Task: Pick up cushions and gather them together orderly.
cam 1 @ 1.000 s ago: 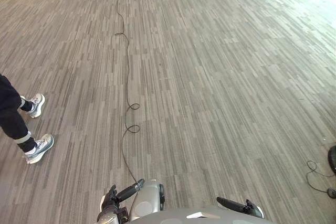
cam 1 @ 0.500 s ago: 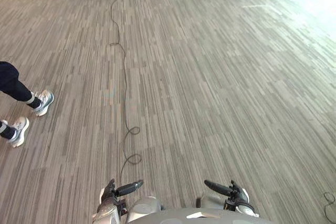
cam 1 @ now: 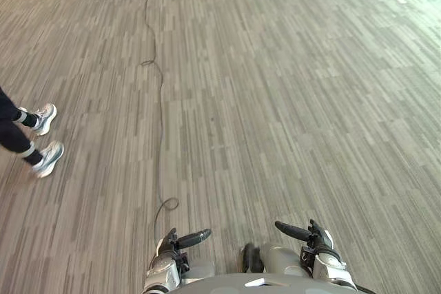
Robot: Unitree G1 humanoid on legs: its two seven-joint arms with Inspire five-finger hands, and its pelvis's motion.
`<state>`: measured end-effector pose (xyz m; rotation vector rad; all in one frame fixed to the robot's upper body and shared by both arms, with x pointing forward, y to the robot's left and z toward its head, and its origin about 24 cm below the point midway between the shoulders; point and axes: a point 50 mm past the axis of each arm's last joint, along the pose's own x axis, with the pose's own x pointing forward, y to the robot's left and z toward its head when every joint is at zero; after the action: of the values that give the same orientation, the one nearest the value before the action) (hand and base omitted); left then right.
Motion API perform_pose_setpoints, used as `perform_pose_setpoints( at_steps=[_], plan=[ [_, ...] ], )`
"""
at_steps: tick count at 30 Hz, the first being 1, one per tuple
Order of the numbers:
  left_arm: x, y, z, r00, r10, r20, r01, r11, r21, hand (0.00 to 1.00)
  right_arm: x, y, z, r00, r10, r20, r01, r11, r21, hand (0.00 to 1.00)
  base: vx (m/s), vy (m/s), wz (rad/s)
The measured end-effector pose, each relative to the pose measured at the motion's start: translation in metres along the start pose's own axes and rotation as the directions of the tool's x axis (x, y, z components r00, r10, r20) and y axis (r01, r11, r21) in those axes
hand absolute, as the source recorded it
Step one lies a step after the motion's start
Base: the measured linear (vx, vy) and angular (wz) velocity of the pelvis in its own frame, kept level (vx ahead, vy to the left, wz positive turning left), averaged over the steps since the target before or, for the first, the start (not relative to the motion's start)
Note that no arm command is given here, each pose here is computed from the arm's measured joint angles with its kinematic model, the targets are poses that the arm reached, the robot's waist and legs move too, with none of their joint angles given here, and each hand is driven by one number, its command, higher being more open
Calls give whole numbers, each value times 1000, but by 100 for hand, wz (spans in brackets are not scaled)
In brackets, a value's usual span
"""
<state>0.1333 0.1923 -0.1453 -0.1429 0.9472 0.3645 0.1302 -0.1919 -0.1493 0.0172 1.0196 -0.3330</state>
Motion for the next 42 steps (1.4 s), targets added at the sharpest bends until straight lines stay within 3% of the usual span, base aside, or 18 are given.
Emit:
perform_pose_setpoints(
  at_steps=[7,11,22,29,33,40,42],
  plan=[
    [-2,-5,11,998,-8,67,11,999,-52,100,-3,18,-5,999,51,-16,-51,998,-30,100,565,126,-91],
    [-1,14,11,997,34,64,-32,999,-26,100,-11,38,-21,992,111,-62,-113,993,-35,100,687,220,-69],
    [2,5,-3,999,27,-31,-25,998,59,100,-11,29,10,990,80,118,-83,996,18,100,569,66,-19],
    [0,-13,-9,998,-34,-50,38,995,90,100,-2,3,9,998,16,57,-15,1000,-12,100,804,-104,-9],
    [-2,2,-3,1000,2,7,-3,997,71,100,-4,20,1,998,61,29,-60,997,-58,100,670,-26,-81],
    [-3,-8,11,996,-25,82,22,999,39,100,-6,29,-7,996,84,-12,-84,995,-44,100,628,173,-103],
    [-1,1,18,994,-15,108,7,997,81,100,-11,38,-16,993,109,-36,-111,993,-41,100,686,190,-54]
  ],
)
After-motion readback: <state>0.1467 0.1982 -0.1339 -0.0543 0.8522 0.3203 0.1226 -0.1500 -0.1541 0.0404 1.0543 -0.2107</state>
